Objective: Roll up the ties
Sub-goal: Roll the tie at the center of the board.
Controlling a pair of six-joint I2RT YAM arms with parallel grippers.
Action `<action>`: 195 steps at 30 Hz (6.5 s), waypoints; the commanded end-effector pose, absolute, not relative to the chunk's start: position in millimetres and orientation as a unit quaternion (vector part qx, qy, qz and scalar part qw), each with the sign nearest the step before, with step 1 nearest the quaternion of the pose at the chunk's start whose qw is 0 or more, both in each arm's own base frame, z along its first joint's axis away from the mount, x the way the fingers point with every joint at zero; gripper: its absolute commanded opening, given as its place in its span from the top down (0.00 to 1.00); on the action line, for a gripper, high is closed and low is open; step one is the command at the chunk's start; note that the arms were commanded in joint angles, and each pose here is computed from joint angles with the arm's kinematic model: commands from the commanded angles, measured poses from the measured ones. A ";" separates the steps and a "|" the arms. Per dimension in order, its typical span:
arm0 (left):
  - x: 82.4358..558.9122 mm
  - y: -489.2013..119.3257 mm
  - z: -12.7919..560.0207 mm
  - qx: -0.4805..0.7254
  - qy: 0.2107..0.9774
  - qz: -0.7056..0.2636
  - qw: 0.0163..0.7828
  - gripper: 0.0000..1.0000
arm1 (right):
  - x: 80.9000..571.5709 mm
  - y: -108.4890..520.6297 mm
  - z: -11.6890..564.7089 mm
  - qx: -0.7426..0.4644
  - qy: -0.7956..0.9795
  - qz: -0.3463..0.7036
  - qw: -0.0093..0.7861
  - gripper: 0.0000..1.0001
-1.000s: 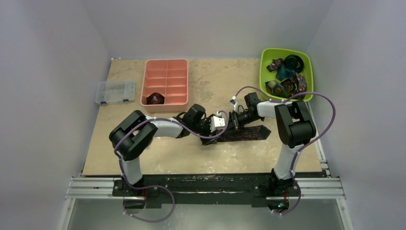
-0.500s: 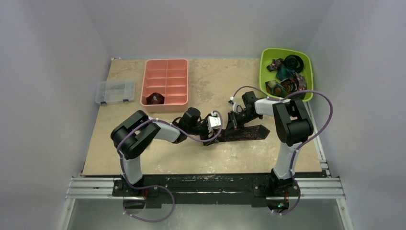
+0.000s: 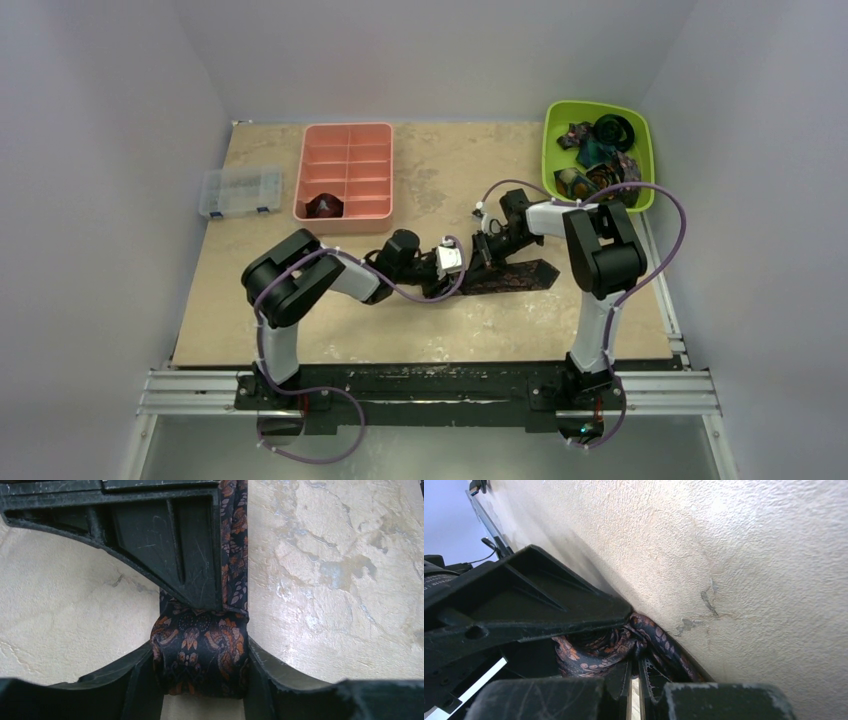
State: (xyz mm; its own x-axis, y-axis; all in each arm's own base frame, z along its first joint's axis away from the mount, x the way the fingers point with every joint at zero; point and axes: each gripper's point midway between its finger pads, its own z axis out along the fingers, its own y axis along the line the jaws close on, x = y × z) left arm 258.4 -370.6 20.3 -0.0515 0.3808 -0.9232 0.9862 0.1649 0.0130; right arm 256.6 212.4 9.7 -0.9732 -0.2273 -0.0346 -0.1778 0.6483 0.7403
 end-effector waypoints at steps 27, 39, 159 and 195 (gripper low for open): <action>249.0 -312.4 -29.2 0.584 0.750 -0.204 0.235 0.72 | 271.1 239.8 59.7 0.145 -0.877 -0.457 -0.033 0.54; 256.8 -325.2 -12.9 0.563 0.747 -0.241 0.258 0.50 | 275.0 207.9 5.3 0.179 -0.914 -0.363 -0.011 1.00; 261.0 -377.1 -0.3 0.605 0.658 -0.289 0.343 0.75 | 272.2 182.0 22.6 0.181 -0.917 -0.354 0.002 0.78; 256.2 -339.7 -14.6 0.582 0.743 -0.234 0.232 0.71 | 298.8 176.8 55.2 0.167 -0.897 -0.403 -0.066 0.59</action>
